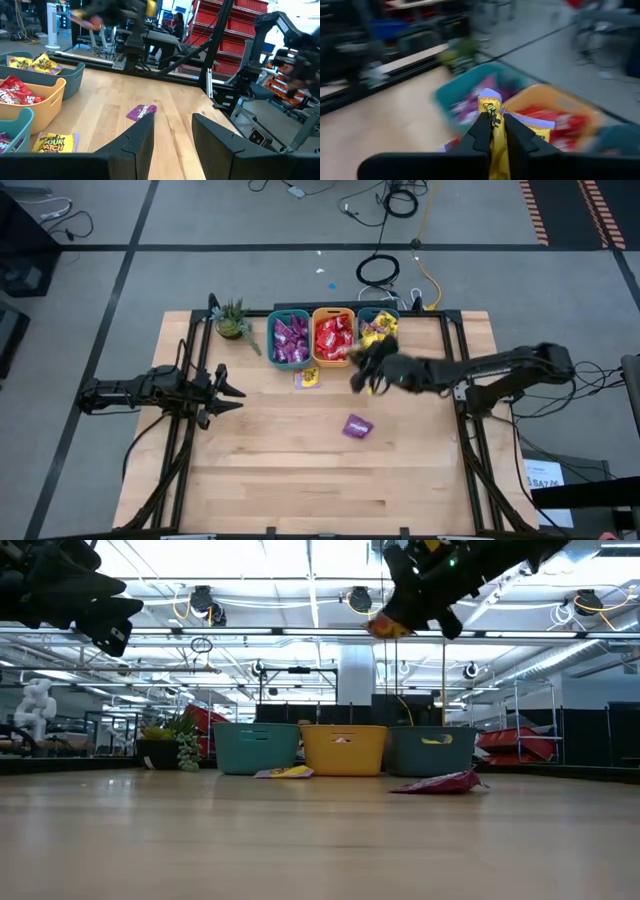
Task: Sort candy
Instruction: Put the yellow candy into the dark blue bin, then put the violet candy into the blue bin
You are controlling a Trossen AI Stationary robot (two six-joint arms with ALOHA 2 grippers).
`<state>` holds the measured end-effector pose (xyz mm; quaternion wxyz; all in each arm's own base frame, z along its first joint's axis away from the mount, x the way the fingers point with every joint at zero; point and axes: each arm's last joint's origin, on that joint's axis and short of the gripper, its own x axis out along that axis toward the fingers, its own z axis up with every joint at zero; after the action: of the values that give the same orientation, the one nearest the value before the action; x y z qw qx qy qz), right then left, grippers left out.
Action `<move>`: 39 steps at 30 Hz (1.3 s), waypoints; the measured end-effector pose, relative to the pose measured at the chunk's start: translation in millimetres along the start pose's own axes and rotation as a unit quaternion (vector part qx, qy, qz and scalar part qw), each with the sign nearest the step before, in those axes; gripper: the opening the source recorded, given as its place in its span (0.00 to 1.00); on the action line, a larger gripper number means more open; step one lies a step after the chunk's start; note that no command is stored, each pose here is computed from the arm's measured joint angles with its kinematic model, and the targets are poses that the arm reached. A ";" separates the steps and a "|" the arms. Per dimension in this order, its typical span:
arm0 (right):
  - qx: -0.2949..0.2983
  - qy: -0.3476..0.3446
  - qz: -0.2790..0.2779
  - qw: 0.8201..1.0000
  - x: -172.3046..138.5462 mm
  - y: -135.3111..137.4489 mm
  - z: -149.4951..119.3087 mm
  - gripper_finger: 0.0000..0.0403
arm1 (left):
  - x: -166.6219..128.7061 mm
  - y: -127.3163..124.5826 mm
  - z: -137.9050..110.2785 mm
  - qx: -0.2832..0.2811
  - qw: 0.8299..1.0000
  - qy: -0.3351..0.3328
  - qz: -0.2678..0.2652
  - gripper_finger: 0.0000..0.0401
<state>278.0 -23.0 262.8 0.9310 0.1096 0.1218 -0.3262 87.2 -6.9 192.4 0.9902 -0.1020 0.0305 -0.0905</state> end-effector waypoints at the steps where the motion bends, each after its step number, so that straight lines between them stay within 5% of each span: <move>1: 0.000 -0.004 -0.018 1.000 1.8 -10.2 5.3 0.03 | 0.0 0.0 -0.1 0.000 1.000 0.000 0.000 0.35; 8: 0.009 0.023 -0.133 0.991 22.2 -65.9 12.5 0.09 | 0.0 0.0 0.0 0.000 1.000 0.000 0.000 0.35; 13: 0.066 0.035 -0.171 0.982 30.1 -87.6 11.3 0.24 | 0.0 0.0 0.0 0.000 1.000 0.000 0.000 0.35; 25: 0.059 0.072 -0.150 0.984 31.2 -94.2 7.9 0.70 | 0.0 0.0 0.0 0.000 1.000 0.000 0.000 0.35; 35: 0.049 0.073 -0.144 0.986 30.5 -93.9 8.6 0.76 | 0.0 0.0 0.0 0.000 1.000 0.000 0.000 0.35; 39: 0.036 0.095 -0.042 0.994 26.1 -88.5 12.2 0.76 | 0.0 0.0 0.0 0.000 1.000 0.000 0.000 0.35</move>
<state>243.5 -109.2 255.6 0.8961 0.1686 0.2020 -0.3573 87.2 -6.9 192.4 0.9902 -0.1021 0.0306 -0.0903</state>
